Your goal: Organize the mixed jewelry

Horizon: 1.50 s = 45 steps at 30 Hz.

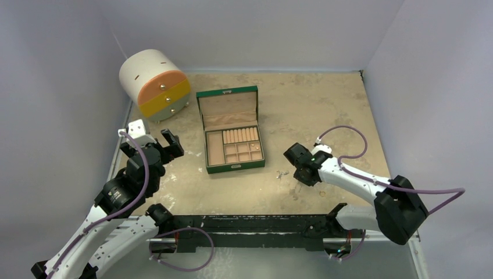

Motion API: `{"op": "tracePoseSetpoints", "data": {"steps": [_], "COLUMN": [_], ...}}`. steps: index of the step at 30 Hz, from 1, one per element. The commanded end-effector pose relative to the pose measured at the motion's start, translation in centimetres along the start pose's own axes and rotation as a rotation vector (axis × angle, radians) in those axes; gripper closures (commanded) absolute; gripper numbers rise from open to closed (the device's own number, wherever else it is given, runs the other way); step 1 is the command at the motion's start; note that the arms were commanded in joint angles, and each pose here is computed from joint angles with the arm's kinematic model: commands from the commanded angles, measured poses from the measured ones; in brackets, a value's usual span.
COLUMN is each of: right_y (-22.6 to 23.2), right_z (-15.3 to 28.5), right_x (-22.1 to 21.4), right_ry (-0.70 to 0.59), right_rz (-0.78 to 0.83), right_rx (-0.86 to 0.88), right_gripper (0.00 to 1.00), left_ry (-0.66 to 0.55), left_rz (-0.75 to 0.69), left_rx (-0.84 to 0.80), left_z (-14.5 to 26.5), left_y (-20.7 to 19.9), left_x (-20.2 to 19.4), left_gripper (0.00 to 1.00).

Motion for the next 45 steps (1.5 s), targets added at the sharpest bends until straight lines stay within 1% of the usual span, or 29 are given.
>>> {"op": "tracePoseSetpoints", "data": {"steps": [1, 9, 20, 26, 33, 36, 45], "right_y": [0.2, 0.2, -0.2, -0.3, -0.2, -0.1, -0.4], "right_z": [-0.7, -1.3, -1.7, -1.9, -1.9, -1.8, -0.9], "right_x": [0.1, -0.3, -1.0, -1.3, -1.4, -1.3, -0.6], "right_ry": [-0.002, 0.032, 0.065, 0.078, 0.088, 0.085, 0.045], "right_rz": [-0.082, -0.108, -0.128, -0.144, -0.152, -0.147, -0.125], "right_rx": [-0.017, -0.044, -0.051, -0.063, -0.056, -0.043, 0.028], "right_gripper": [0.74, 0.77, 0.78, 0.82, 0.90, 1.00, 1.00], "left_ry": [-0.028, -0.029, -0.029, -0.029, -0.028, -0.027, -0.022], "left_rz": [0.027, 0.029, 0.028, 0.029, 0.028, 0.027, 0.027], "left_rx": [-0.007, -0.008, -0.008, -0.008, -0.006, -0.006, -0.013], "left_z": [-0.1, -0.1, -0.1, -0.1, -0.1, -0.1, -0.1], "left_y": [-0.3, -0.3, -0.3, -0.3, -0.3, -0.3, -0.4], "left_x": [0.6, 0.6, 0.6, 0.6, 0.6, 0.5, 0.5], "left_gripper": [0.02, 0.02, 0.02, 0.02, 0.02, 0.02, 0.03]}}
Point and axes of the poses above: each gripper's point midway between its finger pads, its own z axis back along the fingers, its own y axis along the line the jaws close on, x = y × z, the point moved 9 cm from there along z, back along the fingers
